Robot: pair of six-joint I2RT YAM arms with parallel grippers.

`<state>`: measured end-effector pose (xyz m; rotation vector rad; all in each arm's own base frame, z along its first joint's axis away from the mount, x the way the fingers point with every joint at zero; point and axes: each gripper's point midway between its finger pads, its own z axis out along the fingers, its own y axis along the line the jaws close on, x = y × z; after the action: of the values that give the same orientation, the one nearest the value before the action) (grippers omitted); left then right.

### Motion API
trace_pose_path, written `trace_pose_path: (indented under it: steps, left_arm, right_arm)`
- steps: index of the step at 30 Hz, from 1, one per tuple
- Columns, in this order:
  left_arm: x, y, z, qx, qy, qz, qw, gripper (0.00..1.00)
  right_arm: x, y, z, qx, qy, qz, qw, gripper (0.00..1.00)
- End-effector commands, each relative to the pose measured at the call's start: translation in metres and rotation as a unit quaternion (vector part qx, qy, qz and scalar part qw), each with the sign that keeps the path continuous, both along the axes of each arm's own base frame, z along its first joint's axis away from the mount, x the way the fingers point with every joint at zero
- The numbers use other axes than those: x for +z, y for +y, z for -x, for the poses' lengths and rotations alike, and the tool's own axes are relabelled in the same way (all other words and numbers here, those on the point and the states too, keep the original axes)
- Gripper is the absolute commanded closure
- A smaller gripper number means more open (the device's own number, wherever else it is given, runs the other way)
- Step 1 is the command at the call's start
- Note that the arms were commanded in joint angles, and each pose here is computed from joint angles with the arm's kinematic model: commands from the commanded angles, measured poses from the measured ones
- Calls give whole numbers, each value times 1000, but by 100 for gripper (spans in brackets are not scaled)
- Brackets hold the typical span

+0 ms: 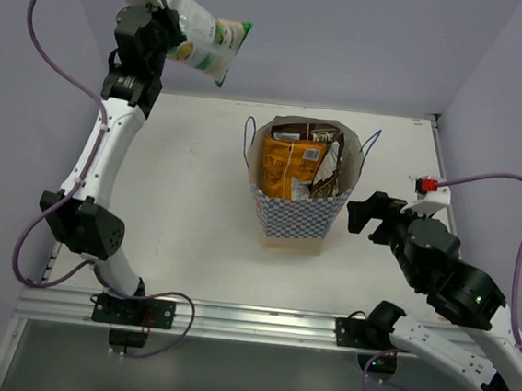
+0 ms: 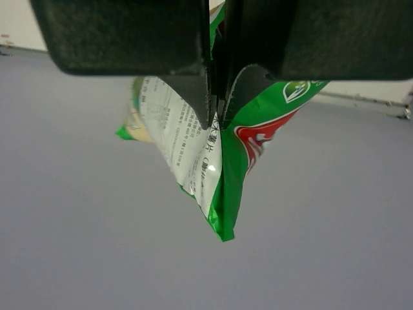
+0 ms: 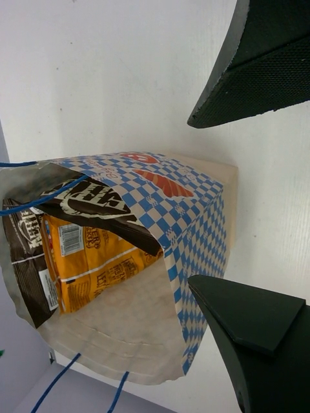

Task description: Take the snacks out of the paper bag

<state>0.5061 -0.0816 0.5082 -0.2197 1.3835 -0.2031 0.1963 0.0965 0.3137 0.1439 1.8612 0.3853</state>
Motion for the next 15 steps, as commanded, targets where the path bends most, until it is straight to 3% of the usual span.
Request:
trace_pose_path:
  steps: [1,5,7,10,15]
  left_arm:
    - [-108,21,-57,-76,104,105,986,100]
    - [-176,29,-81,-107,157,136,972,100]
    - [-188,52,-89,-94,148,152,973,100]
    - [-245,84,-93,-70,195,187,960,100]
    - [-354,146,-79,-12,277,267,923,100]
  right_arm:
    - [0,7,-2,16,-8,-3,1000,1]
    - [-3,10,-1,24,-4,-2,1000,1]
    - [-4,11,0,27,-2,-2,1000,1]
    - [-7,13,-1,28,1,0,1000,1]
    - [-9,15,-4,24,7,6,1000,1]
